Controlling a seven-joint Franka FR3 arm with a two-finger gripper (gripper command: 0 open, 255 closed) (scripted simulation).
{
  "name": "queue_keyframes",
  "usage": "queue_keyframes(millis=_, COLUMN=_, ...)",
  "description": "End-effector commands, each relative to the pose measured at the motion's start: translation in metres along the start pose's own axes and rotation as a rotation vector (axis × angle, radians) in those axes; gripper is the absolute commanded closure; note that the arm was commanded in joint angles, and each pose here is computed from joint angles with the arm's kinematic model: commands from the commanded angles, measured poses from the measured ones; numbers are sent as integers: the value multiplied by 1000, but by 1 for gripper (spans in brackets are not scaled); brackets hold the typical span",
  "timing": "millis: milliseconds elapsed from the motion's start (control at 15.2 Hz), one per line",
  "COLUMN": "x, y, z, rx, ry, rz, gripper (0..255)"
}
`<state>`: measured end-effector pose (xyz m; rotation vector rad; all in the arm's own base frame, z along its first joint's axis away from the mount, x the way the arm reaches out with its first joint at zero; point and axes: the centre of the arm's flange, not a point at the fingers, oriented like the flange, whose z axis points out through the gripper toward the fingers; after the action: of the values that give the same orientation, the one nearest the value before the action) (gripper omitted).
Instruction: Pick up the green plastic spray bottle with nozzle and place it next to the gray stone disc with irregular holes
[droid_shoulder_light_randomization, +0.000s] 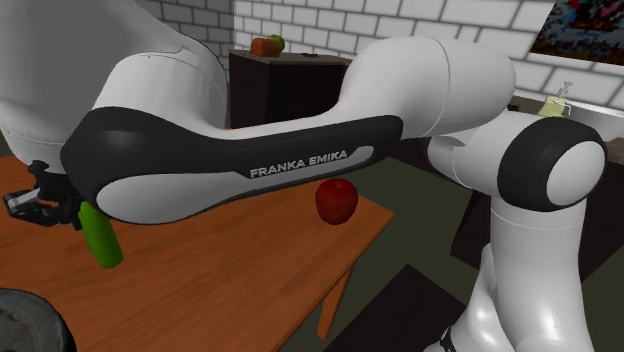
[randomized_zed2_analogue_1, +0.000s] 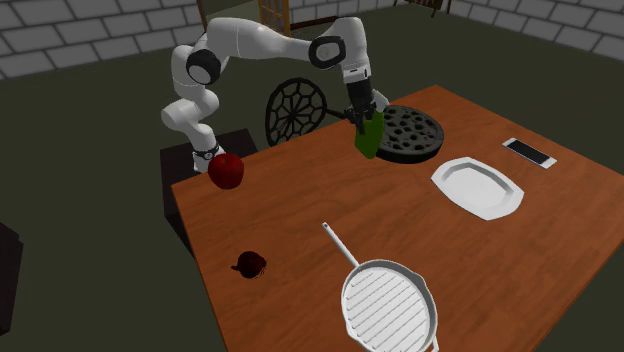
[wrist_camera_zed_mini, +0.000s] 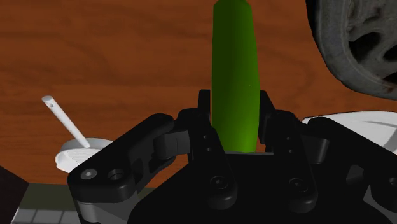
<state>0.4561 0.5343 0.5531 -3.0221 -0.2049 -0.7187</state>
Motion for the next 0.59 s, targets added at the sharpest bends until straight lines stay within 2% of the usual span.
queue_keyframes(millis=0, x=-4, y=0, z=9, rx=1, ry=1, rz=0, gripper=255)
queue_keyframes(millis=528, x=-23, y=0, z=46, rx=1, ry=1, rz=0, gripper=255)
